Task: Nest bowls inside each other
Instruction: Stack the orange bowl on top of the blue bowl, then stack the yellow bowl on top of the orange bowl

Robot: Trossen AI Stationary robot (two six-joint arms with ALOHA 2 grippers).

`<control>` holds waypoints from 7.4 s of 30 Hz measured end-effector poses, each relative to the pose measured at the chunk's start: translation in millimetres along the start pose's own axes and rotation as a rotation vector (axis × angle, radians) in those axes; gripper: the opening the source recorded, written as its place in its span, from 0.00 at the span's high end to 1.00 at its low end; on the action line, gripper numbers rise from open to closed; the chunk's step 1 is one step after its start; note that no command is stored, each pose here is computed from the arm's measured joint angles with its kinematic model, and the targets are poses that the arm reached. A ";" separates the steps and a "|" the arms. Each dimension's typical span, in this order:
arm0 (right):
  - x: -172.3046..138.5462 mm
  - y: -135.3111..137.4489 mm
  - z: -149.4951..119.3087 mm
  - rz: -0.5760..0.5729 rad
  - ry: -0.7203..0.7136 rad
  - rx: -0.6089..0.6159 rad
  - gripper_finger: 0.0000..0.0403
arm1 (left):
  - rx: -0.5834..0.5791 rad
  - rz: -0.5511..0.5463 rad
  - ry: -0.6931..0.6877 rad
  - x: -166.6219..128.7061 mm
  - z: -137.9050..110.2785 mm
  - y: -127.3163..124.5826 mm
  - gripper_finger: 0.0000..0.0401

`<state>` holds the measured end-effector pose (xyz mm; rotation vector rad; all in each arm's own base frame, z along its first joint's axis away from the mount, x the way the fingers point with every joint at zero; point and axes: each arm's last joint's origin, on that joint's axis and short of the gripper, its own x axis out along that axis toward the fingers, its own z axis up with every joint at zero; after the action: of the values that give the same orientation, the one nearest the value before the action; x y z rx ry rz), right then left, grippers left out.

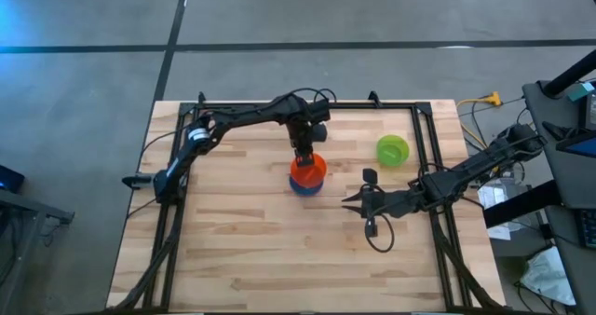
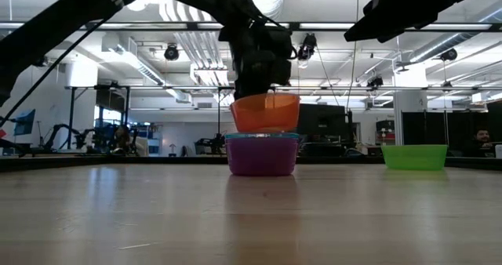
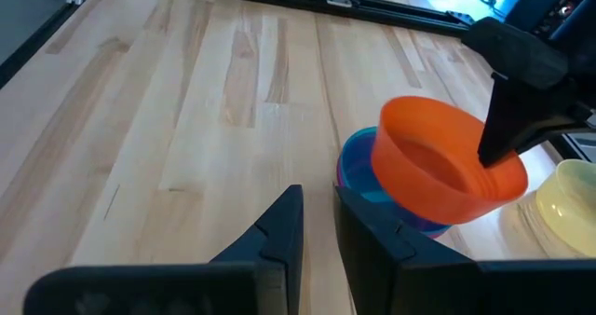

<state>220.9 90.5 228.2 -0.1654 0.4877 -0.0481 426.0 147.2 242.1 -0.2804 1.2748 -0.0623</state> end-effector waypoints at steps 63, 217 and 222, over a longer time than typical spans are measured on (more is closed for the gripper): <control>0.0 0.1 0.1 0.001 -0.001 0.015 0.85 | 0.011 0.084 0.015 24.7 -4.5 -11.7 0.66; 203.7 -330.8 11.2 0.225 0.865 -0.142 0.81 | 0.411 1.241 -0.748 -1.8 -274.5 -130.7 1.00; 206.8 -327.9 5.6 0.241 0.871 -0.136 0.81 | 0.411 1.240 -0.748 -1.8 -274.5 -130.7 1.00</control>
<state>403.9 -249.5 193.1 -0.2146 1.3786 0.1581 179.1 -25.9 203.2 0.8028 0.4920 0.7652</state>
